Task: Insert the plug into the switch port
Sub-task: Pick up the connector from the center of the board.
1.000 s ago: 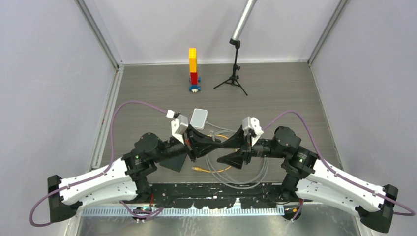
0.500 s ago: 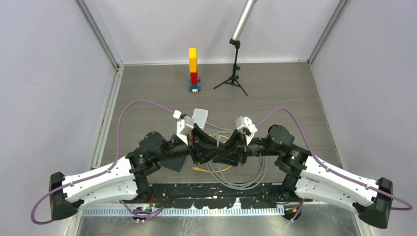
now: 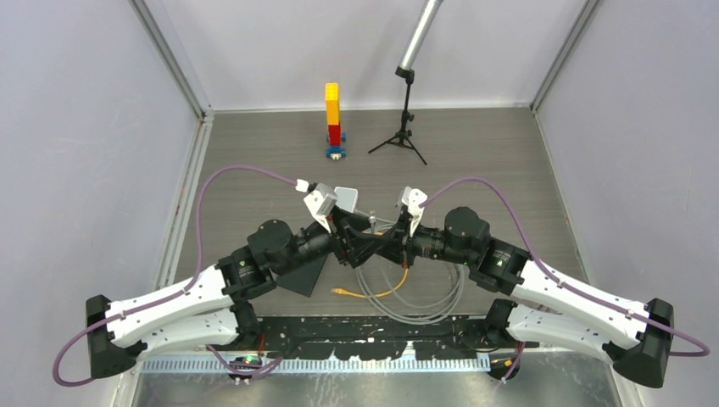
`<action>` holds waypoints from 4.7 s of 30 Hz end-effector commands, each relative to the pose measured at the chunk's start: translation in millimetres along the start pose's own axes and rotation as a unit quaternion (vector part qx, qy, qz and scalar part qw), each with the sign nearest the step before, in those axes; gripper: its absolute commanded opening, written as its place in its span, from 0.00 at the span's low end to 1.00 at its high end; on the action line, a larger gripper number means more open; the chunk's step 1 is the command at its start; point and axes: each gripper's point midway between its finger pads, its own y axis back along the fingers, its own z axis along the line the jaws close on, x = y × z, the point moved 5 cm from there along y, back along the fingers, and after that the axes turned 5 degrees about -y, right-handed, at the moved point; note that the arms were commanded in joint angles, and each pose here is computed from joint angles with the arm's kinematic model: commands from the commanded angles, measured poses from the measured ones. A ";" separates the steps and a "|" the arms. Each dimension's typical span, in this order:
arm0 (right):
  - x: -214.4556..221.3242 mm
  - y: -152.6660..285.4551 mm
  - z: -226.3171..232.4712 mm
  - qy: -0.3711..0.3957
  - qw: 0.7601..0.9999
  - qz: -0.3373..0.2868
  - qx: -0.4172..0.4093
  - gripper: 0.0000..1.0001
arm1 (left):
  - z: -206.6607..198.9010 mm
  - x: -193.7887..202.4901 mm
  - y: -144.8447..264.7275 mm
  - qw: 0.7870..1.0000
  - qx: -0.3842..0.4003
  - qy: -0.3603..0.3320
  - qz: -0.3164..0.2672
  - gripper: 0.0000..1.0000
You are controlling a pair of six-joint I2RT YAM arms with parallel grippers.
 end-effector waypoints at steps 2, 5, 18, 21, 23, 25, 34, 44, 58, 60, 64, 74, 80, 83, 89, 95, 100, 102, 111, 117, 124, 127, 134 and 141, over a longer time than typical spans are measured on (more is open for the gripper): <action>-23.0 9.4 -0.7 0.028 0.998 -0.045 0.021 0.01 | 6.1 -19.8 7.2 0.999 -0.036 -0.019 -0.028 0.59; -23.2 15.7 0.0 0.031 0.997 -0.060 0.022 0.00 | 12.7 -17.7 10.9 0.998 -0.061 -0.021 -0.023 0.59; -24.9 14.9 0.9 0.039 0.997 -0.062 0.017 0.00 | 18.0 -13.2 10.0 0.997 -0.081 -0.006 -0.021 0.52; -23.5 14.1 -1.6 0.038 0.997 -0.061 0.024 0.01 | 12.9 -13.6 7.6 0.998 -0.063 -0.001 -0.024 0.49; -22.3 14.0 -4.9 0.037 0.997 -0.058 0.036 0.01 | 8.5 -14.7 7.1 0.999 -0.045 0.003 -0.029 0.49; -22.1 14.3 -6.4 0.037 0.997 -0.056 0.043 0.00 | 4.9 -15.4 6.8 0.999 -0.031 0.007 -0.036 0.49; -24.3 14.8 -1.0 0.039 0.997 -0.062 0.023 0.00 | 4.5 -2.6 -11.9 0.999 -0.025 0.018 -0.013 0.47; -17.4 17.5 4.7 0.039 0.998 -0.053 -0.001 0.01 | 3.2 -6.7 -18.7 0.999 -0.020 0.020 -0.030 0.00; -14.4 52.5 48.7 0.068 0.984 -0.071 -0.149 0.51 | -62.9 -22.4 9.6 0.965 0.252 -0.039 -0.066 0.00; -14.6 54.3 51.8 0.066 0.982 -0.078 -0.160 0.47 | -67.0 -25.8 11.7 0.960 0.267 -0.038 -0.073 0.00; -14.5 54.4 55.6 0.062 0.979 -0.084 -0.176 0.42 | -71.7 -28.9 13.3 0.955 0.285 -0.038 -0.080 0.00; -16.8 45.2 50.7 0.057 0.982 -0.082 -0.163 0.01 | -63.2 -27.3 8.4 0.965 0.248 -0.023 -0.084 0.15; -16.2 41.0 18.1 0.051 0.995 -0.077 -0.034 0.01 | -23.4 -17.0 3.0 0.994 0.093 -0.027 -0.055 0.62; -13.8 37.8 7.4 0.048 0.997 -0.057 0.005 0.01 | -6.4 -12.8 -0.1 0.998 0.028 -0.033 -0.037 0.62; -13.1 29.3 -7.0 0.045 0.997 -0.035 0.053 0.00 | 7.0 -6.9 -9.1 0.999 -0.025 -0.037 -0.008 0.57; -12.9 23.1 -11.3 0.045 0.997 -0.029 0.063 0.01 | 17.2 0.0 -18.9 0.997 -0.070 -0.033 0.010 0.50; -12.8 22.3 -11.9 0.046 0.996 -0.030 0.064 0.00 | 21.6 4.3 -24.7 0.995 -0.093 -0.031 0.016 0.44; -12.5 21.8 -13.7 0.045 0.996 -0.029 0.070 0.00 | 22.3 3.3 -25.9 0.994 -0.101 -0.028 0.012 0.43; -11.2 9.4 -42.6 0.036 0.985 -0.033 0.165 0.00 | 42.3 4.1 -32.2 0.980 -0.198 -0.012 -0.013 0.40; -24.7 1.6 -47.4 0.036 0.981 -0.061 0.182 0.00 | 46.8 5.1 -42.0 0.976 -0.214 -0.013 -0.020 0.32; -23.4 -0.9 -45.5 0.033 0.983 -0.056 0.173 0.01 | 44.1 3.8 -48.7 0.978 -0.204 -0.010 -0.029 0.29; -20.1 -2.5 -44.2 0.030 0.985 -0.051 0.165 0.00 | 43.5 0.6 -50.3 0.978 -0.204 -0.009 -0.035 0.30; -14.8 -4.4 -42.3 0.021 0.987 -0.044 0.155 0.01 | 43.4 -4.7 -49.3 0.977 -0.206 -0.010 -0.045 0.30; -7.7 -4.6 -43.9 0.015 0.987 -0.038 0.156 0.00 | 44.4 -5.8 -45.0 0.976 -0.210 -0.008 -0.049 0.28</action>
